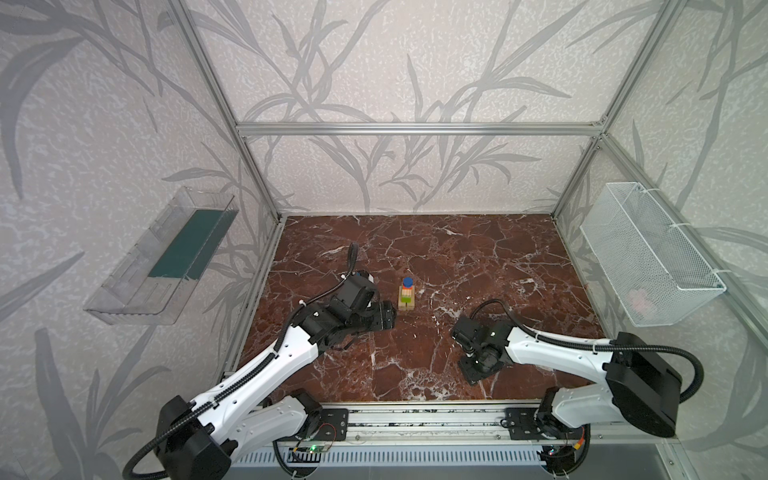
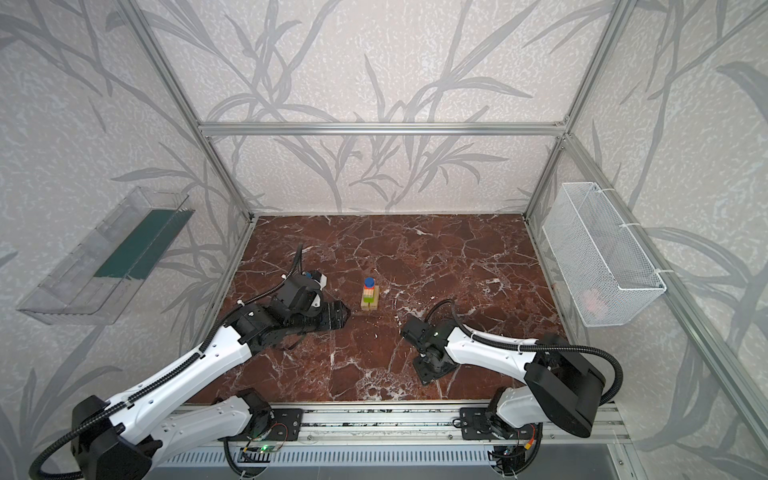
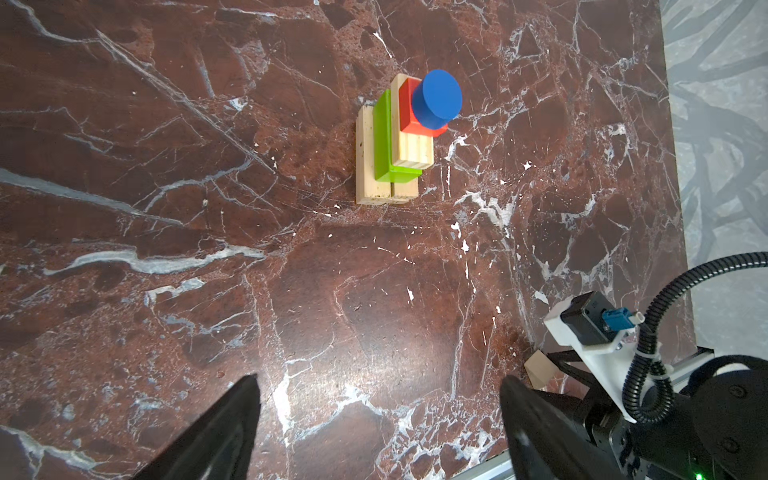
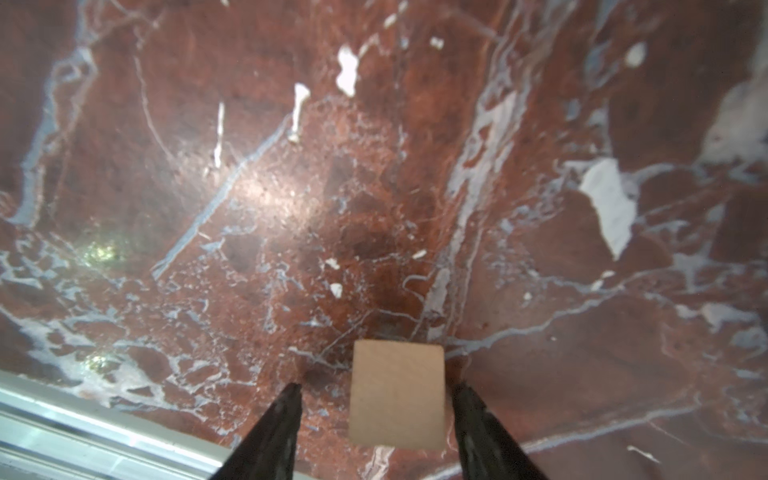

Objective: Build the wood block tower
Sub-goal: 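Lower the right gripper and grasp the small plain wooden cube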

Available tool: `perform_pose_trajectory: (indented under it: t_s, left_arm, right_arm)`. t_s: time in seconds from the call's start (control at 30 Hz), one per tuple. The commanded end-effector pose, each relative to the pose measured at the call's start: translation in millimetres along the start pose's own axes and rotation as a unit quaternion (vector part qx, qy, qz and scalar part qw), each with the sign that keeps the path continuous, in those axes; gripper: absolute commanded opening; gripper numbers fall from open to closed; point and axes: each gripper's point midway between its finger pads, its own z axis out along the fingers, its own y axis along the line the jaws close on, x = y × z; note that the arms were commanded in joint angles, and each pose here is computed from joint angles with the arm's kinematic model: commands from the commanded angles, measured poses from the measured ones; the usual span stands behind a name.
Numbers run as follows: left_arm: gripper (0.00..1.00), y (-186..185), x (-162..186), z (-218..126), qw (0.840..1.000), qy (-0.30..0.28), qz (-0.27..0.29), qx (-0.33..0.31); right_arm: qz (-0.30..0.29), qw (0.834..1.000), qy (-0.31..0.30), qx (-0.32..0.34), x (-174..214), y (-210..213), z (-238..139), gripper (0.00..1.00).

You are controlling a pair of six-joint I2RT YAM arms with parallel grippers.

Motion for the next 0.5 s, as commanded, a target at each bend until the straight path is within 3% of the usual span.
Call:
perform_pose_trajectory:
  t_s: [0.0,0.47]
  left_arm:
    - [0.88,4.6,-0.5,3.0,1.0,-0.001,-0.001,-0.011]
    - [0.89,5.3,1.2,5.4,1.0,0.004,-0.004,-0.012]
  right_arm:
    - [-0.002,1.0,-0.002,0.016,-1.7,-0.3,-3.1,0.56]
    - [0.008,0.999,-0.007,0.041,-3.6,-7.3,-2.4,0.46]
